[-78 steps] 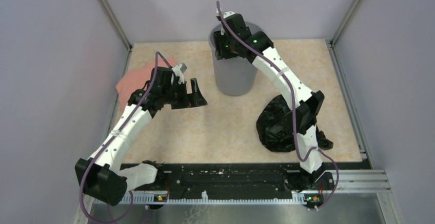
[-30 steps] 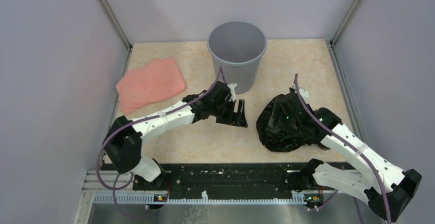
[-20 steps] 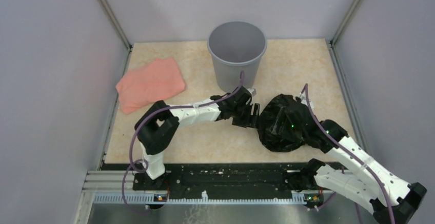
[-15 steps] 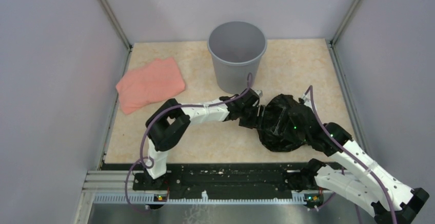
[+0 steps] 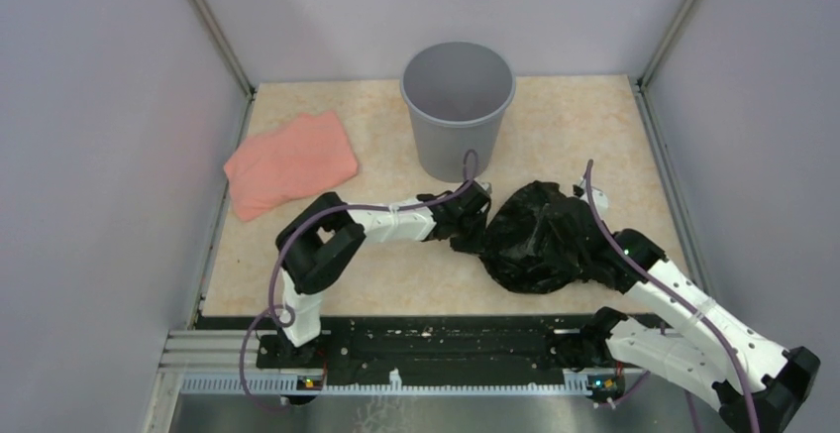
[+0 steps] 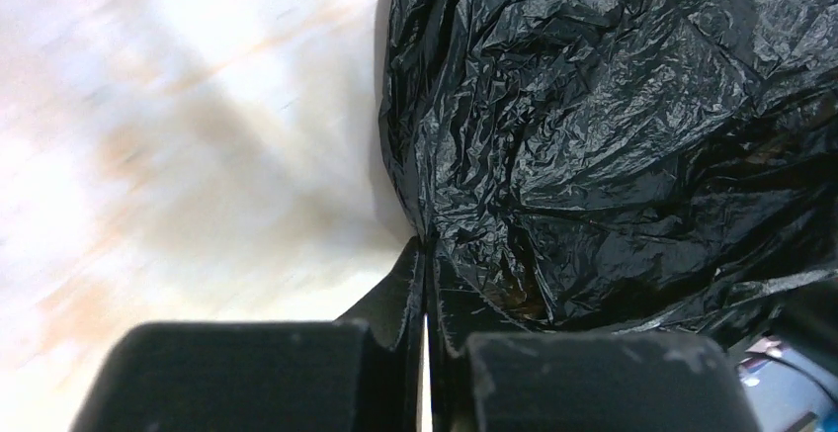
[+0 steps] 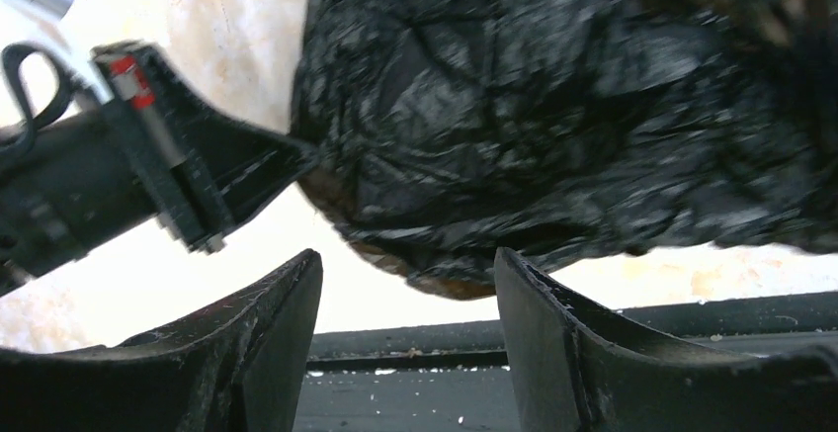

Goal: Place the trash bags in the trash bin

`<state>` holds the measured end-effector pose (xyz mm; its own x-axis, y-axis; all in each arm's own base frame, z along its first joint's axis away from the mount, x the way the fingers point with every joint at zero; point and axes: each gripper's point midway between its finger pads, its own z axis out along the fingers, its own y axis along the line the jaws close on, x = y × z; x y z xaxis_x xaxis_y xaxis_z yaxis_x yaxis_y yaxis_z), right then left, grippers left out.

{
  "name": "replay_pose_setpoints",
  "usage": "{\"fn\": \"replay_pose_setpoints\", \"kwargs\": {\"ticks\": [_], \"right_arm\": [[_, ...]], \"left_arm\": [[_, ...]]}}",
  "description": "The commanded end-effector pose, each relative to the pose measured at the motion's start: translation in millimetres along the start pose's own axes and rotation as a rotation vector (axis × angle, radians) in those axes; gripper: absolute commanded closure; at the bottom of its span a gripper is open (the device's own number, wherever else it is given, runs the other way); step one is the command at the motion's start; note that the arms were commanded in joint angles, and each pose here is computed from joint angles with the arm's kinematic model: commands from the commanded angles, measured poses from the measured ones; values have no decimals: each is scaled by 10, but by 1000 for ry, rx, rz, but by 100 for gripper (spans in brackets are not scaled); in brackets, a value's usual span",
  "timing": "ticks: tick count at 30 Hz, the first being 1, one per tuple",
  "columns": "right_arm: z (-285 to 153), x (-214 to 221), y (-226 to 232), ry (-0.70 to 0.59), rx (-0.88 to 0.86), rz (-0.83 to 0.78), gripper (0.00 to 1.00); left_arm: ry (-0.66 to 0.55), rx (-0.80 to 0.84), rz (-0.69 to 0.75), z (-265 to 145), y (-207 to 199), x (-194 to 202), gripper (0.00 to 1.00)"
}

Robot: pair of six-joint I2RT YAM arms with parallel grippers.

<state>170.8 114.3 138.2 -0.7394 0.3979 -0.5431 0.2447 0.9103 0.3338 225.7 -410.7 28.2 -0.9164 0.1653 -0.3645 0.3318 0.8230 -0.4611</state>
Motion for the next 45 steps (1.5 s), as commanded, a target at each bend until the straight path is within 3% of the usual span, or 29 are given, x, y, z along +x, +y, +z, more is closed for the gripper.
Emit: {"fn": "replay_pose_setpoints", "kwargs": {"ticks": [1, 7, 14, 19, 35, 39, 42, 45], "right_arm": [[-13, -226, 231, -68, -55, -4, 35], [41, -255, 323, -58, -69, -59, 35], [257, -195, 382, -7, -112, -67, 34], [477, -275, 504, 3, -193, -34, 36], [1186, 6, 385, 95, -166, -15, 49], [1258, 39, 378, 108, -154, -6, 57], [1226, -16, 410, 100, -153, -5, 71], [1118, -149, 486, 82, -161, -20, 96]], "left_arm": [[-106, -39, -43, -495, 302, -227, 100], [-159, -107, -59, -1074, 799, -224, 100], [-177, -190, -38, -1428, 1156, -164, 100], [-173, -204, -41, -1480, 1295, -157, 100], [-146, -185, -42, -1385, 1293, -207, 100], [-147, -187, -41, -1389, 1292, -217, 100], [-147, -182, -39, -1400, 1272, -234, 100], [-162, -165, -28, -1453, 1199, -312, 100]]}}
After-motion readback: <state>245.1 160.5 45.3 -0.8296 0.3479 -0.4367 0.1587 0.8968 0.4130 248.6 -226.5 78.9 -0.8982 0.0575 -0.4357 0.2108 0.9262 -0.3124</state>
